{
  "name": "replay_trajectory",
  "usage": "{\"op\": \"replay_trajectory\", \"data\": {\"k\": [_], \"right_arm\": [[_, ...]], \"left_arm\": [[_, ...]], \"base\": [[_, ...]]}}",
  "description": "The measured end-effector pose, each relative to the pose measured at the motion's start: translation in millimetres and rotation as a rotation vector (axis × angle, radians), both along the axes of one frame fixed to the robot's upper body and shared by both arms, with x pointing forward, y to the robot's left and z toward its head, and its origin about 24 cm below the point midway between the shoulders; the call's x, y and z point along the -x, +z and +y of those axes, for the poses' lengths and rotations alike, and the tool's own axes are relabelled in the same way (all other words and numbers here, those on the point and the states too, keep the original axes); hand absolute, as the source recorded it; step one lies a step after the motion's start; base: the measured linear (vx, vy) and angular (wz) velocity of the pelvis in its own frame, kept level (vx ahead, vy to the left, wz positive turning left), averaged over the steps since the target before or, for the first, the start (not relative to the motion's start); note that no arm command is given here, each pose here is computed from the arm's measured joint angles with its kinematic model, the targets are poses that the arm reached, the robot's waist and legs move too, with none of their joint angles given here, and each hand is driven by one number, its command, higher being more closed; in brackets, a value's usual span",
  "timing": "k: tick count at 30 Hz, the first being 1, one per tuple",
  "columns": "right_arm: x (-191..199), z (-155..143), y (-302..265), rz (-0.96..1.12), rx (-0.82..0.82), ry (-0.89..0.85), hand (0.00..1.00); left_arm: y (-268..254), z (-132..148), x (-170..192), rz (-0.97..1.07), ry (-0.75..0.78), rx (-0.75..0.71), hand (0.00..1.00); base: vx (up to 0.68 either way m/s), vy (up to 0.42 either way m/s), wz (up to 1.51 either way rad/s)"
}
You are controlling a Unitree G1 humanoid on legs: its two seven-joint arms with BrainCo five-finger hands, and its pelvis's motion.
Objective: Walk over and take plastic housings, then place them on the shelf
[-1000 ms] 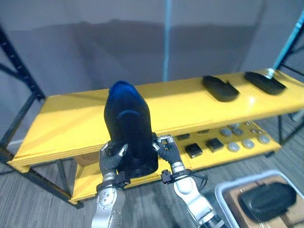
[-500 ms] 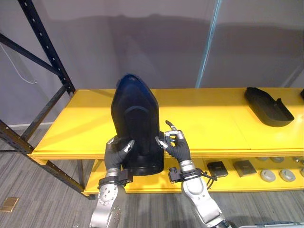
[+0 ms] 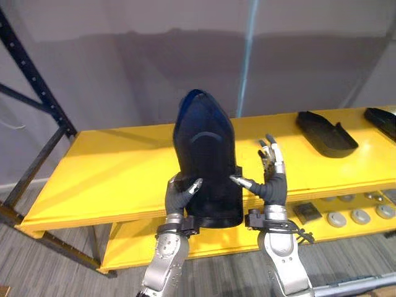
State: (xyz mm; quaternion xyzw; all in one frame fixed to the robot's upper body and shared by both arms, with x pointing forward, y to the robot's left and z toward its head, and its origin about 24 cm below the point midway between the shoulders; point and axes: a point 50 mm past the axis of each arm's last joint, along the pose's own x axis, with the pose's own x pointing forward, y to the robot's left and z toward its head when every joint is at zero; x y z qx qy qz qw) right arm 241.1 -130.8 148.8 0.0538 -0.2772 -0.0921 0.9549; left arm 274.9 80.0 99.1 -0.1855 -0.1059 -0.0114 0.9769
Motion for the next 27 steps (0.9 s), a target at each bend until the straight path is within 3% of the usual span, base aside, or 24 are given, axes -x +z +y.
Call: {"op": "replay_trajectory", "data": {"k": [3, 5, 7, 11, 15, 27], "right_arm": [[10, -29, 1, -0.016, -0.139, -0.090, 0.00], [28, -82, -5, -0.037, -0.225, -0.321, 0.00], [47, -105, -20, 0.026, -0.182, -0.410, 0.00], [67, -110, -46, 0.182, -0.092, -0.378, 0.00], [76, -104, -74, 0.344, -0.020, -0.295, 0.00], [73, -79, -96, 0.472, 0.072, -0.135, 0.00]], "left_arm": [[4, 2, -8, -0.004, 0.022, -0.003, 1.00], [-1, 36, -15, 0.027, 0.168, 0.007, 1.00], [-1, 70, -21, 0.042, 0.302, 0.001, 1.00], [21, 101, -33, -0.014, 0.426, 0.000, 1.00], [48, 109, -43, -0.098, 0.456, 0.016, 1.00], [95, 149, -95, -0.068, 0.513, -0.020, 1.00]], "base": [[0.01, -0.002, -0.30], [0.01, 0.002, -0.40], [0.00, -0.010, -0.38], [-0.01, -0.016, -0.41], [-0.02, -0.019, -0.30], [-0.01, -0.014, -0.05]]}}
